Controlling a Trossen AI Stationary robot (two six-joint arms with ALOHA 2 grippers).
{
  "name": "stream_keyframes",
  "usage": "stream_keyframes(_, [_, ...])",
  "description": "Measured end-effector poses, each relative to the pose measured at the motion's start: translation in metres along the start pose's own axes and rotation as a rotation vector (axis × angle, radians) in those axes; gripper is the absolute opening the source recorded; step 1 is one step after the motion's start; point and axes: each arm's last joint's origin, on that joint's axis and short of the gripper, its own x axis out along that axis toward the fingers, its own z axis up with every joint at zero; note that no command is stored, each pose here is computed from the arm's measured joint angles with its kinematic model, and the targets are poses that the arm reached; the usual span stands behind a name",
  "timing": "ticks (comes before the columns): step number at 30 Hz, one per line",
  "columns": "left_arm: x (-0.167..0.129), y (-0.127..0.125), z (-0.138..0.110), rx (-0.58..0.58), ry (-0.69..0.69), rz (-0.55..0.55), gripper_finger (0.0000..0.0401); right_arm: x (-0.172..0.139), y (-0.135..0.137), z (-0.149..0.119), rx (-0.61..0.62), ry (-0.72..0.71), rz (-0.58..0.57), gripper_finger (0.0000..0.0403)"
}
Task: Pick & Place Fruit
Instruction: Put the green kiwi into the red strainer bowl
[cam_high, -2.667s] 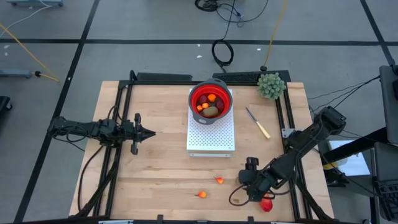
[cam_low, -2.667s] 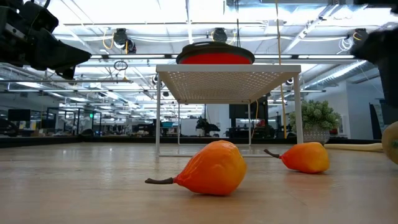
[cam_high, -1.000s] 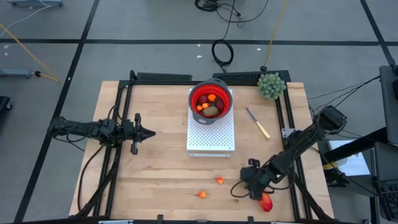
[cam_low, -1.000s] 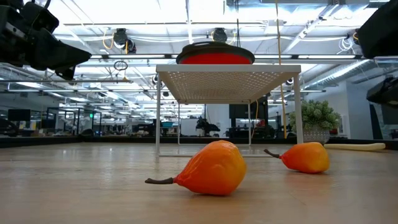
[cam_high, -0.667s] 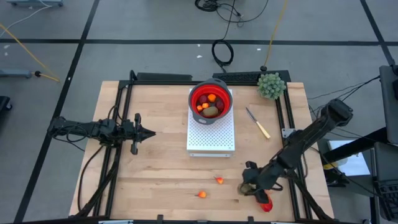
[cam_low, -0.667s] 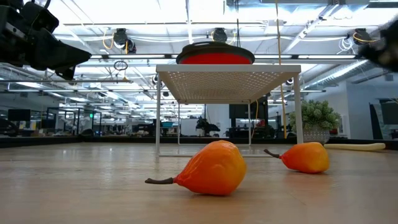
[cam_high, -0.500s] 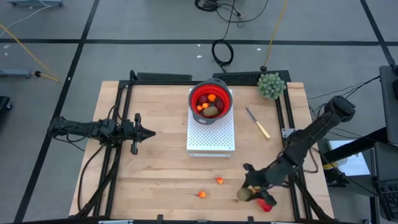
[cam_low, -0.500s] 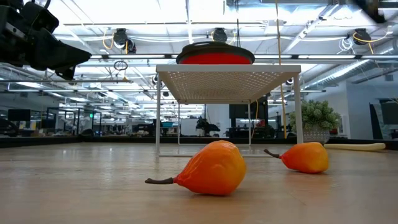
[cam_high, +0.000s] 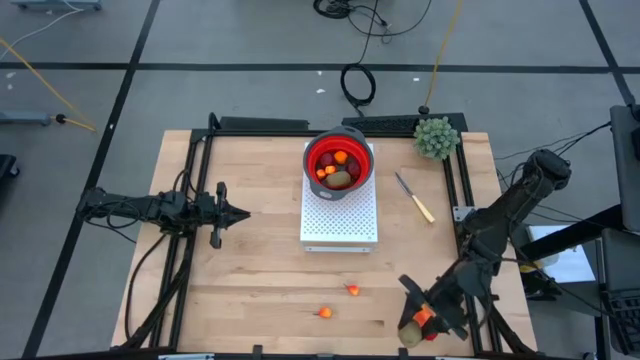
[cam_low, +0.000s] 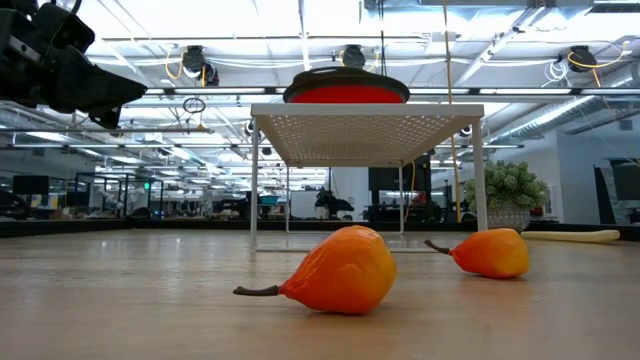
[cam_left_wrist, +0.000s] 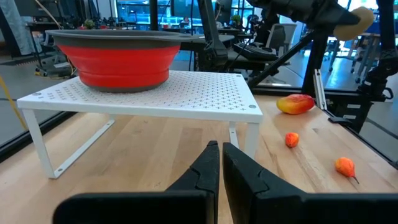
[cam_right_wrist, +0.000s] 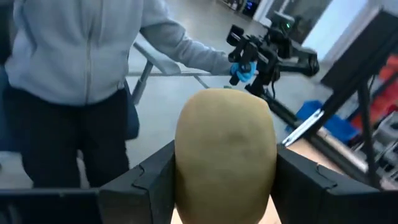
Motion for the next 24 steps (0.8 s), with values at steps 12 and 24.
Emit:
stream_keyframes(12, [0.000, 0.000, 0.000, 0.001, 0.000, 0.000, 0.0019, 0.000, 0.003, 0.002, -0.131, -0.019, 0.006, 0.0202])
stream_keyframes(24, [0.000, 0.000, 0.000, 0.004, 0.001, 0.000, 0.0019, -0.001, 0.000, 0.011, -0.146, -0.106, -0.028, 0.0202])
